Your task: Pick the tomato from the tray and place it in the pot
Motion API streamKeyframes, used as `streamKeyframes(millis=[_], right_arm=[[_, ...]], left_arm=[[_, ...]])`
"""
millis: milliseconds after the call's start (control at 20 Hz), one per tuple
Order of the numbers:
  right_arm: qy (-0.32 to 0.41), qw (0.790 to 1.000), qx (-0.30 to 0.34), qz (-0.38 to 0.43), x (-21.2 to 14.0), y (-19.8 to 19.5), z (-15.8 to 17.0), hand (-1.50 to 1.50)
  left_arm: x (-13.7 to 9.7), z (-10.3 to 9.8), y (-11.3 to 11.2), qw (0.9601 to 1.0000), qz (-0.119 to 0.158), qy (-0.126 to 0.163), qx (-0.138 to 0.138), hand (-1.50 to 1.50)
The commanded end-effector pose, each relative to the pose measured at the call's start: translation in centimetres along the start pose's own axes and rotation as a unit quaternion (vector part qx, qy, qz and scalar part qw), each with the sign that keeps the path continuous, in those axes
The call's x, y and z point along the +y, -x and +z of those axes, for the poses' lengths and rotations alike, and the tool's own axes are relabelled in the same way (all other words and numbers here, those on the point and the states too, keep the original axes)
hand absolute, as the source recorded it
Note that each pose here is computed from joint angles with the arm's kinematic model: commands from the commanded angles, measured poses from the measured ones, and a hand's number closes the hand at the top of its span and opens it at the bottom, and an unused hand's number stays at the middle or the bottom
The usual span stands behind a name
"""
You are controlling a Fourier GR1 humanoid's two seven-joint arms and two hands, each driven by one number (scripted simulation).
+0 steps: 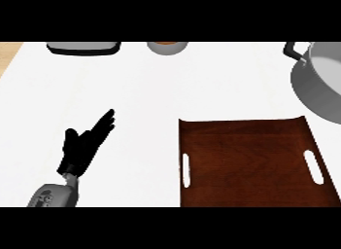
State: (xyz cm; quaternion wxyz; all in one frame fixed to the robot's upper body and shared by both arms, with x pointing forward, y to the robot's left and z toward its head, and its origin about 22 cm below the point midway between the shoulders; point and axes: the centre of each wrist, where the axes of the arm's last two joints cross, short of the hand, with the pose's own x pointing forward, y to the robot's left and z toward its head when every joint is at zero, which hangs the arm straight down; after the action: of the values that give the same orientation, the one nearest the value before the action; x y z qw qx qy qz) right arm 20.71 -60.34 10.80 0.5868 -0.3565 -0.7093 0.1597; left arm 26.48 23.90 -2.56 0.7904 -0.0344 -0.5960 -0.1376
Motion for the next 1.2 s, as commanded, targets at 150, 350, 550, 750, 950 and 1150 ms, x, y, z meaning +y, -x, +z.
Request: streamKeyframes(millis=[150,350,550,750,950,1150], right_arm=[[-0.037,0.998,-0.015,0.042,0.0,-4.8,-6.4,1.50],[-0.055,0.995,0.001,0.084,2.8,-7.0,-9.7,1.50],[-0.091,0.988,0.008,0.123,7.6,-8.3,-12.0,1.50],[-0.111,0.980,0.020,0.166,9.2,-9.6,-13.5,1.50],[-0.104,0.947,0.032,0.303,9.6,-10.4,-14.1,1.50],[-0.135,0.916,0.054,0.374,13.9,-10.3,-14.4,1.50]], left_arm=[[0.4,-1.1,-0.3,1.0000,0.002,-0.003,0.002,0.00],[0.5,0.9,0.7,0.9999,0.000,0.010,-0.001,0.00],[0.4,-1.0,-0.8,1.0000,-0.009,-0.001,-0.003,0.00],[-0.4,-0.7,-1.9,0.9999,-0.004,0.007,-0.010,0.00],[-0.5,0.6,-0.4,0.9997,-0.009,0.021,-0.008,0.00],[-2.5,-1.2,-0.6,0.9997,-0.009,0.022,-0.008,0.00]])
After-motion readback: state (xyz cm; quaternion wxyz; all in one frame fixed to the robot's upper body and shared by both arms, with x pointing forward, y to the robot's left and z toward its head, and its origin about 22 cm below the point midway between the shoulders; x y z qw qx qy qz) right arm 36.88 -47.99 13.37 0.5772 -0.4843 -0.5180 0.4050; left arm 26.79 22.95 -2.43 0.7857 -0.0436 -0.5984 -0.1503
